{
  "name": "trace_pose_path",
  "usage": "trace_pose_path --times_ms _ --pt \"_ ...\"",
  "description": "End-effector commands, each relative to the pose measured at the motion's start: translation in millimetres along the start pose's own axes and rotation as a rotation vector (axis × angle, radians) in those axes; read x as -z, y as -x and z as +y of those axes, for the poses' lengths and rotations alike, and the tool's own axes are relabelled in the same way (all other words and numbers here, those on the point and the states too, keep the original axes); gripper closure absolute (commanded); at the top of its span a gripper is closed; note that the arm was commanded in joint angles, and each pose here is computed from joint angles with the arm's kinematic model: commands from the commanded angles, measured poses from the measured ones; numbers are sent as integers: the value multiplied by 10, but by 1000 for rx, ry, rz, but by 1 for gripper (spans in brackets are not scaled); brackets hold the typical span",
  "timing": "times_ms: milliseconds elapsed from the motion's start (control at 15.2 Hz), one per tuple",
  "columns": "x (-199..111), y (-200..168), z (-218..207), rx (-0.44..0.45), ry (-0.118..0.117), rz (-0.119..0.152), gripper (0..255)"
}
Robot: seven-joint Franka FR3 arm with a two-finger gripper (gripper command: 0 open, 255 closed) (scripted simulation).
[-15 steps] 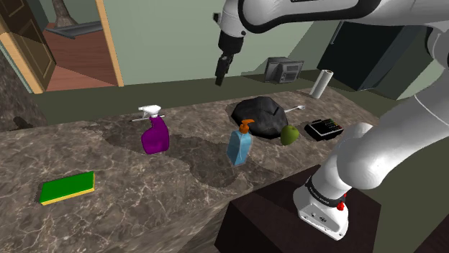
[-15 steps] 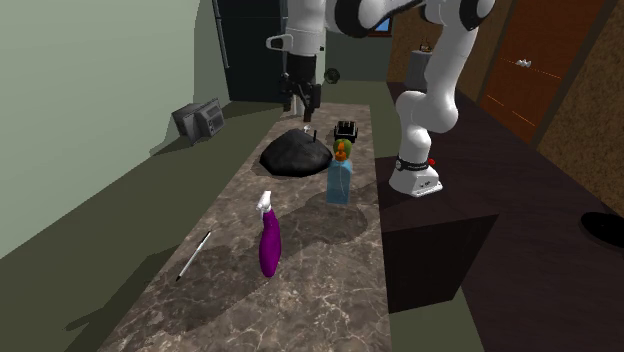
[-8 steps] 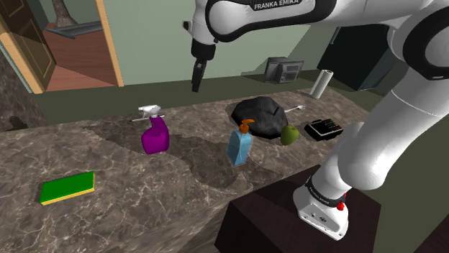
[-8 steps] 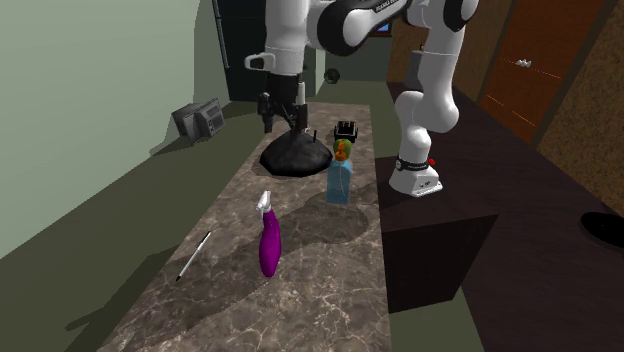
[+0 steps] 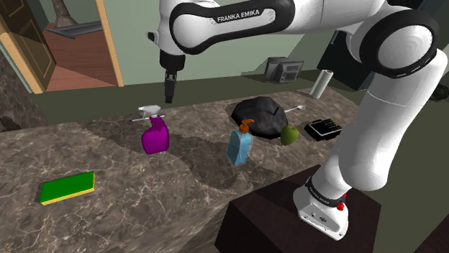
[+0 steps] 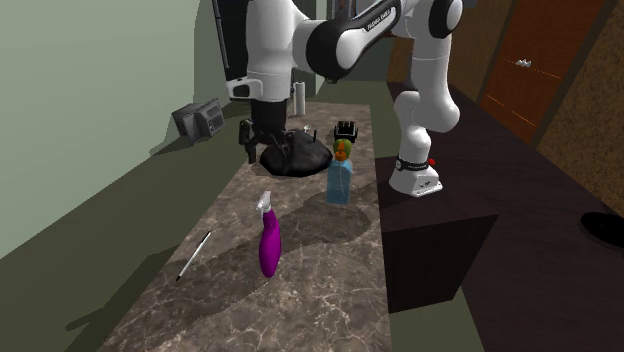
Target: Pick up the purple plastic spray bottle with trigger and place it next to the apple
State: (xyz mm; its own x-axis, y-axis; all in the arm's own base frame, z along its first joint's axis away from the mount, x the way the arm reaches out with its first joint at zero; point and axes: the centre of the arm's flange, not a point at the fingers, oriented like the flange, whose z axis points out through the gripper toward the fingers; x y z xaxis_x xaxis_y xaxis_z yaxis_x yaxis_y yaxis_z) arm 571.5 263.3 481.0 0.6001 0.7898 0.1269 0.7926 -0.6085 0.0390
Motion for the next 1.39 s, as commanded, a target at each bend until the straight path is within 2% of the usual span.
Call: trace_pose_path --times_ms 0,264,726,1254,1320 --pt "-114 -196 -74 55 -10 7 0" --pt "-277 -530 -225 140 -26 17 0" --pt "-676 -536 -236 140 -26 17 0" --pt "-676 -536 -237 140 -26 17 0" --pt "-676 -536 -237 140 -26 17 255"
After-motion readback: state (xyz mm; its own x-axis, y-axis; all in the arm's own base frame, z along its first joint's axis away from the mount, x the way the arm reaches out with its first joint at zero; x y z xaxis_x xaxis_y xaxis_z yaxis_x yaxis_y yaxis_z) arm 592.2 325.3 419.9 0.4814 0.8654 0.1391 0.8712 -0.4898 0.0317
